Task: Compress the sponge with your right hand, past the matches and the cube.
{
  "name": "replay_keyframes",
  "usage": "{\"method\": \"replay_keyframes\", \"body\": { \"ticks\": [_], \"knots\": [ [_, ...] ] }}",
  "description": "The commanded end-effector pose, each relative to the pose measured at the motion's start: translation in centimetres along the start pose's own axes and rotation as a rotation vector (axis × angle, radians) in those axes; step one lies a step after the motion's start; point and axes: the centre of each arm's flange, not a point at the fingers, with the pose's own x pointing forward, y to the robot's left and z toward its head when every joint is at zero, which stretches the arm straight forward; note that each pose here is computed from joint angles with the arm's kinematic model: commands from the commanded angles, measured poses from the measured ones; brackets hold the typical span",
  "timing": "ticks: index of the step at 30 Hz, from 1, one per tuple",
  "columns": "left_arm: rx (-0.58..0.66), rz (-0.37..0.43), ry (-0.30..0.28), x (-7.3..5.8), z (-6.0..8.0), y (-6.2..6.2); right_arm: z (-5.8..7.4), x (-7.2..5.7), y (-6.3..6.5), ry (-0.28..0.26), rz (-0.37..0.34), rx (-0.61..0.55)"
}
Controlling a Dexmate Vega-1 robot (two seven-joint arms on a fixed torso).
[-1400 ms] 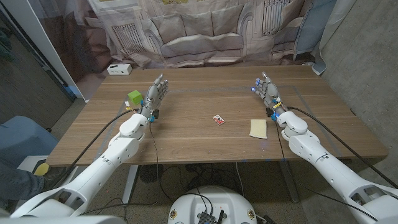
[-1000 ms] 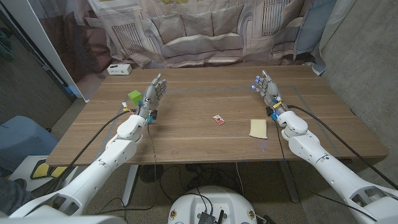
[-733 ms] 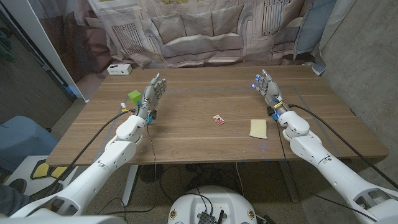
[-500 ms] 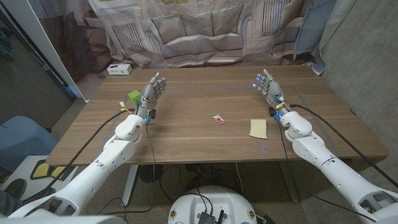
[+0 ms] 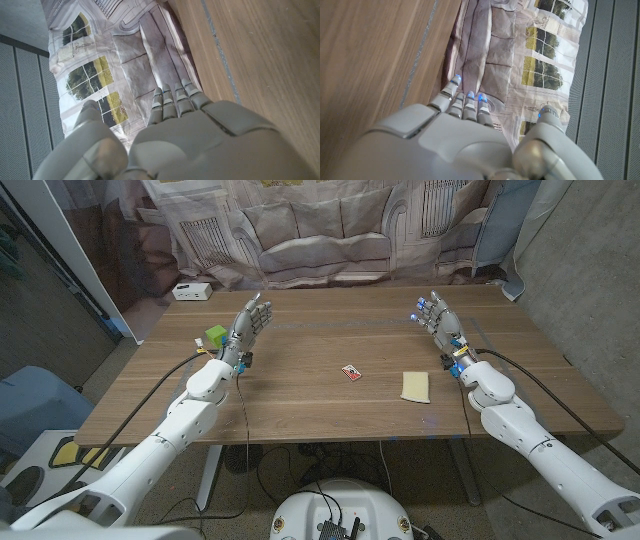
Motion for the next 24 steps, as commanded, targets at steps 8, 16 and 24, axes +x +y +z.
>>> {"method": "replay_keyframes", "body": {
  "ticks": [8,16,24],
  "knots": [
    [0.065,0.009,-0.034,-1.1,1.9,-1.0,1.9,-2.8,0.2,-0.048,0.036,-0.032],
    [0.065,0.013,-0.046,-1.8,2.6,-0.7,2.9,-3.8,0.8,-0.062,0.033,-0.068],
    [0.064,0.002,-0.066,-1.9,2.9,-0.2,3.9,-4.9,1.3,-0.078,0.026,-0.087]
  ]
}}
